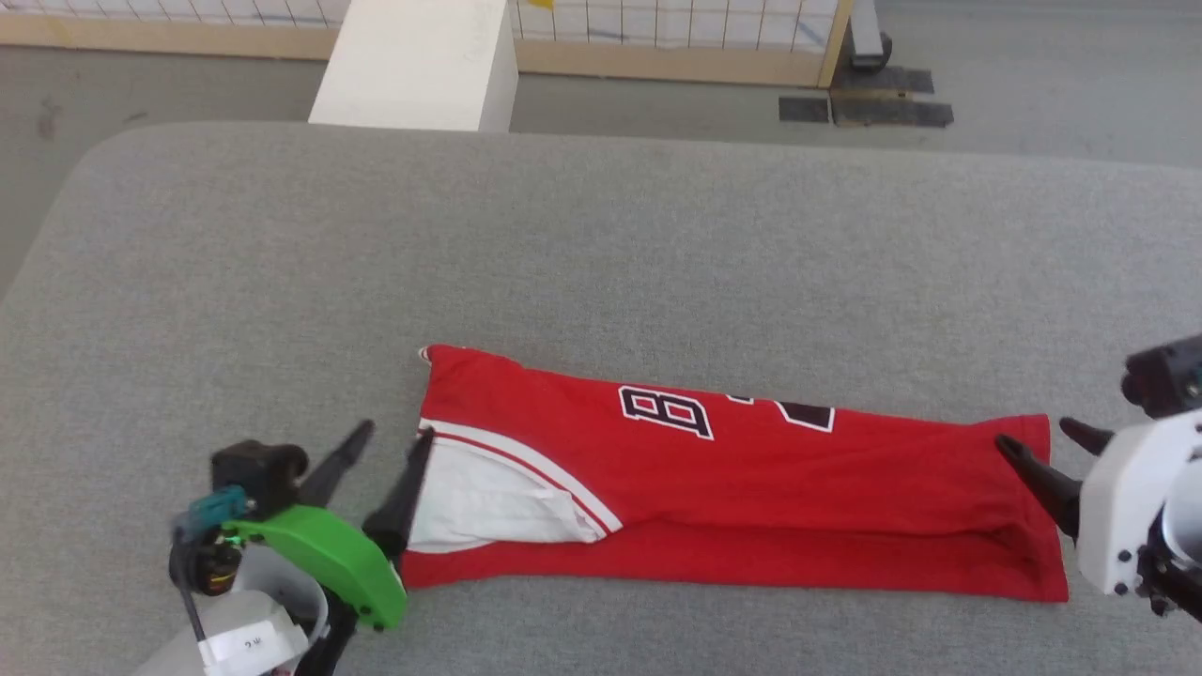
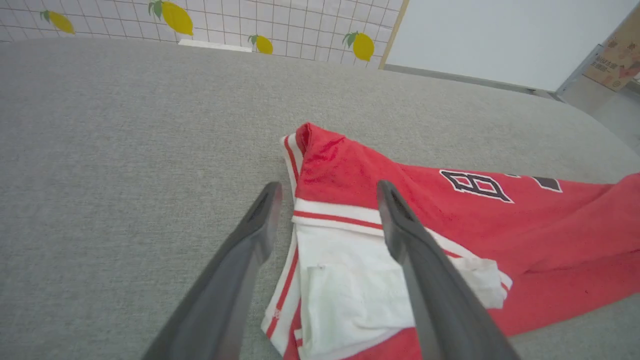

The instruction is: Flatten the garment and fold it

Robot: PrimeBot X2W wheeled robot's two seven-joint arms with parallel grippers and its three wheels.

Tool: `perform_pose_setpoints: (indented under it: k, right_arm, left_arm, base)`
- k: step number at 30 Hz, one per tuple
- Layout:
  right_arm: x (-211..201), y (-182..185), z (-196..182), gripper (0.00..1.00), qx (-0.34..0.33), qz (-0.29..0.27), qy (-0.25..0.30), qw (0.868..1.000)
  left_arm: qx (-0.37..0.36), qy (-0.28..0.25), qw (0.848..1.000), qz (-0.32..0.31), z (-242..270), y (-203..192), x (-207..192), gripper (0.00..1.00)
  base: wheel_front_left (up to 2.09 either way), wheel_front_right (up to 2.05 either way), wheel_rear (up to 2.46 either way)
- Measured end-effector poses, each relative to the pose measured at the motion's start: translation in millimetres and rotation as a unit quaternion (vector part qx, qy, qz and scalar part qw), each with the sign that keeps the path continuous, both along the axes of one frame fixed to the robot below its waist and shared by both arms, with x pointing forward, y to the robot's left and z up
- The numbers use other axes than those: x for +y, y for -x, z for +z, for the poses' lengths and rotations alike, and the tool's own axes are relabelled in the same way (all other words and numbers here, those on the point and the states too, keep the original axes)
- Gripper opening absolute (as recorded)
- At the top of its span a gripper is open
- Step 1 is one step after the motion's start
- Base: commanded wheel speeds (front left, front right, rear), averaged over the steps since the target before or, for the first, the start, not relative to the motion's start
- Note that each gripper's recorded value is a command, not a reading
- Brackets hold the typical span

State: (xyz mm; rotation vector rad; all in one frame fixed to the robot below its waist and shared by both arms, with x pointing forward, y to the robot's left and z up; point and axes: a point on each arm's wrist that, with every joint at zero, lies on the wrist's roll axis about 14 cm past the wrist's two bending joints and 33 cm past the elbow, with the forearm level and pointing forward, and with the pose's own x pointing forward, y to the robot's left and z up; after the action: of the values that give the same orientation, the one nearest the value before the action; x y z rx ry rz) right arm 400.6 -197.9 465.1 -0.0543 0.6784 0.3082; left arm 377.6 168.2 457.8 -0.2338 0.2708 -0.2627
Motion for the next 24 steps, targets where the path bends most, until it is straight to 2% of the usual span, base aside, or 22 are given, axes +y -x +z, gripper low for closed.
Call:
perform_pose_setpoints:
  k: [3,8,11,14,17,22,24]
  right_arm:
    - [-4,7,0,1.0,-0.004,-0.033,-0.022,0.999]
    - [-6,19,-20,1.0,0.017,-0.094,-0.06,0.994]
    - [-12,21,-29,1.0,0.021,-0.129,-0.071,0.989]
    - [-19,22,-39,1.0,0.02,-0.161,-0.07,0.984]
    - [-26,25,-52,1.0,0.028,-0.188,-0.068,0.98]
    - [-31,31,-76,1.0,0.063,-0.212,-0.069,0.973]
    - [-33,31,-82,1.0,0.07,-0.218,-0.07,0.971]
  left_arm:
    - [-0.039,0.014,0.998,0.054,21,-7,15,1.0]
    - [-0.142,0.051,0.975,0.161,71,-12,45,1.0]
    - [-0.161,0.036,0.967,0.195,71,0,58,1.0]
    - [-0.168,0.012,0.965,0.203,66,9,62,1.0]
    - [-0.164,-0.032,0.969,0.184,56,14,59,1.0]
    - [-0.17,-0.084,0.969,0.16,53,17,53,1.0]
    - [-0.168,-0.09,0.969,0.157,51,18,52,1.0]
  base:
    - [0.0,0.0,0.0]
    - [0.0,0.0,0.0]
    - [0.0,0.0,0.0]
    - [0.0,0.0,0.0]
    - [0.0,0.0,0.0]
    - [0.0,0.0,0.0]
    - [0.0,0.0,0.0]
